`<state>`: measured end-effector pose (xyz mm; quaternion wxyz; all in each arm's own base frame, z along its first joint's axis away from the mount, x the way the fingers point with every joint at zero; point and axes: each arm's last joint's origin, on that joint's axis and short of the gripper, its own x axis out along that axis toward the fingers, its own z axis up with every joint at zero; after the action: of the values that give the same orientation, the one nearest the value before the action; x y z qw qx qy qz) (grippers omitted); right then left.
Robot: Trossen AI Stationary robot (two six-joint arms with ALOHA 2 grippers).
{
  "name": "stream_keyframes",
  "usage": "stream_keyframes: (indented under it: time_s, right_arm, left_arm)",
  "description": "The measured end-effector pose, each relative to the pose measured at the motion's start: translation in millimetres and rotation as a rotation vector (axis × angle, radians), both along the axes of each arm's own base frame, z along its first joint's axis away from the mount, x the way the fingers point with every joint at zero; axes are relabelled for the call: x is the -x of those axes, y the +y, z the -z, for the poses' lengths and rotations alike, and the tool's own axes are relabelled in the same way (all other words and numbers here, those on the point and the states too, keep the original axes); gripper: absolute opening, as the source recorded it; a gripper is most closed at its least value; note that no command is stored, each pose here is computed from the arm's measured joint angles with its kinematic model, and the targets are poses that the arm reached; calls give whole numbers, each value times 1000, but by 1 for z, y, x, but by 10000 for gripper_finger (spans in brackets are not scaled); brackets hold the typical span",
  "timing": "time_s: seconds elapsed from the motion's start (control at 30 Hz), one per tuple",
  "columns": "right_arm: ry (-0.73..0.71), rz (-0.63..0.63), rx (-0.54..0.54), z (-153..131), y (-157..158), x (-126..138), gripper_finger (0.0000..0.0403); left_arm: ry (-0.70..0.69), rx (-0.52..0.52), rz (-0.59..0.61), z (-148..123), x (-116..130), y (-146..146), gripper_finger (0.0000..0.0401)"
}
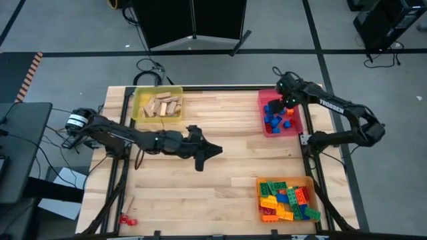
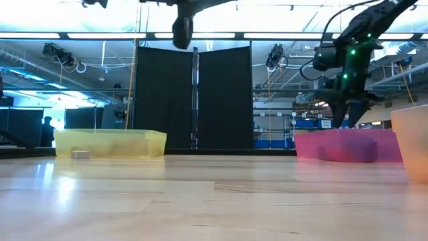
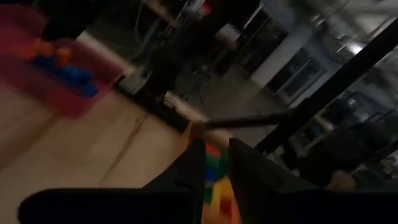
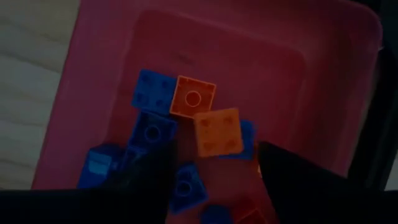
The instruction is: Sort blocks by size
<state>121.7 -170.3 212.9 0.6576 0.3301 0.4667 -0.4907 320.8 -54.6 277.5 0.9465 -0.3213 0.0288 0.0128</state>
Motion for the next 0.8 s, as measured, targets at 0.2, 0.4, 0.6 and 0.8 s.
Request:
stream_keyframes:
  time_s: [0.2,0.4,0.6,0.8]
  right_arm:
    - [2,-16,-5,0,0,0,268]
    - [-20,-30,4,-8,7,4,296]
    - [-124,-83,18,-21,16,7,308]
    - [-224,-145,12,-30,29,4,304]
  left_arm:
    - [109,-6,-27,-8,19,3,42]
    - [256,14,-94,-11,42,6,7]
    - [497,55,-170,3,63,13,7]
    - [654,112,-215,19,70,14,8]
